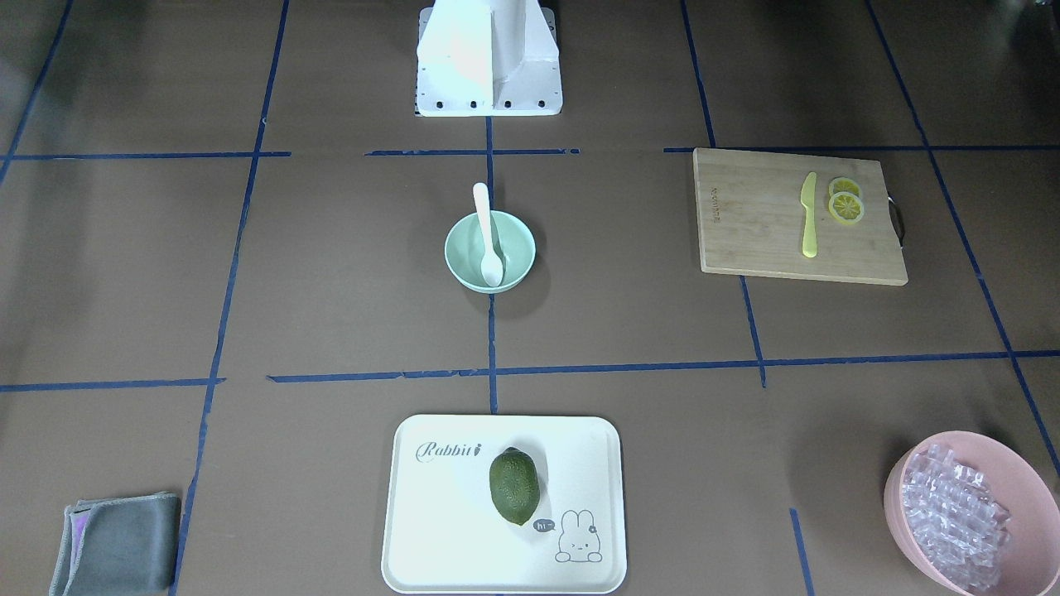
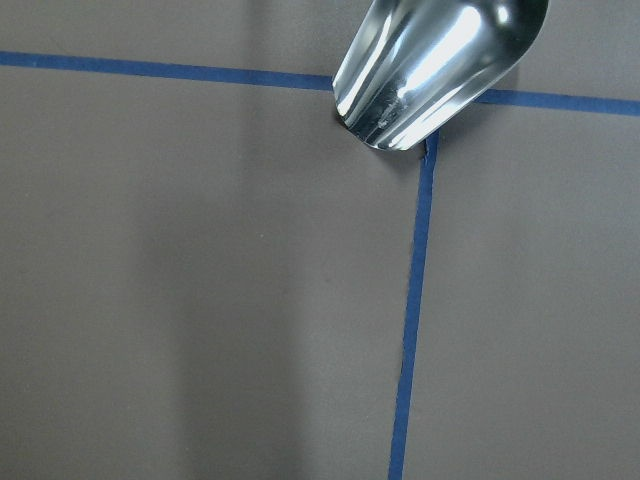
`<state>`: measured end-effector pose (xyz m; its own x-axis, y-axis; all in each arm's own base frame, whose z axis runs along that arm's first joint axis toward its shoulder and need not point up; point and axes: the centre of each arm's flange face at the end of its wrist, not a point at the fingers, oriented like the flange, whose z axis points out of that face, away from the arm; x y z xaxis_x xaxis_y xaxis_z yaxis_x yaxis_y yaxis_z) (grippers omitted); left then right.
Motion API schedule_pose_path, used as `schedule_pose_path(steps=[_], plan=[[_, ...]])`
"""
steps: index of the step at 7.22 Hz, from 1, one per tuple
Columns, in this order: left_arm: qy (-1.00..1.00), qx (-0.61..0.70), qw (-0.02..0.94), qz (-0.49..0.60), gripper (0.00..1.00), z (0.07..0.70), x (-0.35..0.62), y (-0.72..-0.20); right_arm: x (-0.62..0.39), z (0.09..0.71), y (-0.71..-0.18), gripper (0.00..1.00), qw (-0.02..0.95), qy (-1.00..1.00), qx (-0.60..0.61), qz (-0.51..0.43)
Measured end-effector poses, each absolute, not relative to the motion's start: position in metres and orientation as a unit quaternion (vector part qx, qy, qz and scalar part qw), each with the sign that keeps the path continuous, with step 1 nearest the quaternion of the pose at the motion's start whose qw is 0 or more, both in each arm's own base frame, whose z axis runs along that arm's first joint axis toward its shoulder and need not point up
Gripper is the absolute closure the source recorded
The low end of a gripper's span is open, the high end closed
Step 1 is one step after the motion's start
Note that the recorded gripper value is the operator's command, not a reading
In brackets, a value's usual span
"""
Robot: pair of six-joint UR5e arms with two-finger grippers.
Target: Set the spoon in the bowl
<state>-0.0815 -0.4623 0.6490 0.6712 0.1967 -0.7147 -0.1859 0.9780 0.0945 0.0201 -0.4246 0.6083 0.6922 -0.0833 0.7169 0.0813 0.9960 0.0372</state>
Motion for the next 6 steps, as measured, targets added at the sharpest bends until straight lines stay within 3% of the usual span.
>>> schedule_pose_path(steps=[6], plan=[[0.380, -0.016, 0.920, 0.099, 0.00, 0.6528, -0.0824, -0.4585, 0.0201, 0.6078, -0.4252, 0.00, 0.920, -0.389, -0.003, -0.039]])
